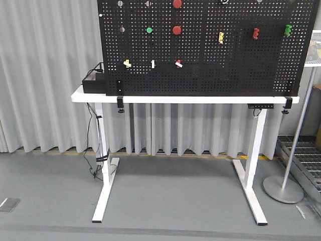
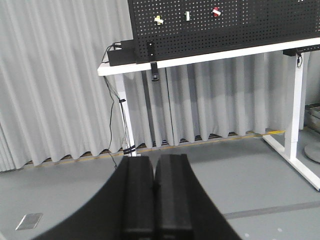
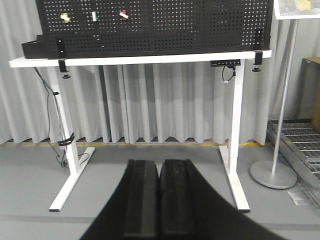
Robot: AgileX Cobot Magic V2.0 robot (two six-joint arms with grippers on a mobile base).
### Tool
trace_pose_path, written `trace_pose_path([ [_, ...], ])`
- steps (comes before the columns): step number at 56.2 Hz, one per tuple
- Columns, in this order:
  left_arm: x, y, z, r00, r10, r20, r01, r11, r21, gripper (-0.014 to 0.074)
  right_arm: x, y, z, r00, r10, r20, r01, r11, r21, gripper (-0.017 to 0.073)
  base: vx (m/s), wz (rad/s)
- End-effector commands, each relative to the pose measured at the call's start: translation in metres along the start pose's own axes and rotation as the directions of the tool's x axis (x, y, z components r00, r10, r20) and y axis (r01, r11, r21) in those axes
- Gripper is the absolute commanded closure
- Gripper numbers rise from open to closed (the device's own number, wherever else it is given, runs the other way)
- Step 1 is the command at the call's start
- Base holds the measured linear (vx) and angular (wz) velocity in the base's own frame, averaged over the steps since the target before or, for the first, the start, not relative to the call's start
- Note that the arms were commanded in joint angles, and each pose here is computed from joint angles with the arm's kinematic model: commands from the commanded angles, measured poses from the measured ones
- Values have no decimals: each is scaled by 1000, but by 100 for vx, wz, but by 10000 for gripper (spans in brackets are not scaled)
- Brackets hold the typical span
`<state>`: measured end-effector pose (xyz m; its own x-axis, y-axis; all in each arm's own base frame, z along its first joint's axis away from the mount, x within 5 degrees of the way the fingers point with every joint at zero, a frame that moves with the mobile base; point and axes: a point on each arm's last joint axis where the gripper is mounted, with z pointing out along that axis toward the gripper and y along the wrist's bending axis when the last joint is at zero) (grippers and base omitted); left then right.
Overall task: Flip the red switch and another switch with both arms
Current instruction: 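Drive the base forward up to the black pegboard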
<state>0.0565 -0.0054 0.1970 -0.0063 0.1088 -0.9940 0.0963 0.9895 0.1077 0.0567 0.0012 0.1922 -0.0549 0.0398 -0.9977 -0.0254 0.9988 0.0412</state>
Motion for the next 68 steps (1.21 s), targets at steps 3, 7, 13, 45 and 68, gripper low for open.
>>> trace_pose_path([
  [3,-1,0,-1,997,-8,77,8,1000,-9,591,-6,1,-1,996,-11,89,12,1000,-7,566,28,-7],
  [7,-1,0,-1,997,-8,77,8,1000,-9,591,-6,1,-1,996,-11,89,12,1000,-7,566,32,-10],
  [13,-1,0,-1,997,-8,77,8,1000,-9,591,-6,1,-1,996,-11,89,12,1000,-7,566,37,-9],
  [45,-1,0,-1,997,-8,77,8,1000,-9,591,-6,1,-1,996,-11,89,12,1000,-7,566,45,-1],
  [68,-1,0,-1,997,-8,77,8,1000,-9,591,-6,1,-1,996,-11,89,12,1000,-7,566,42,1],
])
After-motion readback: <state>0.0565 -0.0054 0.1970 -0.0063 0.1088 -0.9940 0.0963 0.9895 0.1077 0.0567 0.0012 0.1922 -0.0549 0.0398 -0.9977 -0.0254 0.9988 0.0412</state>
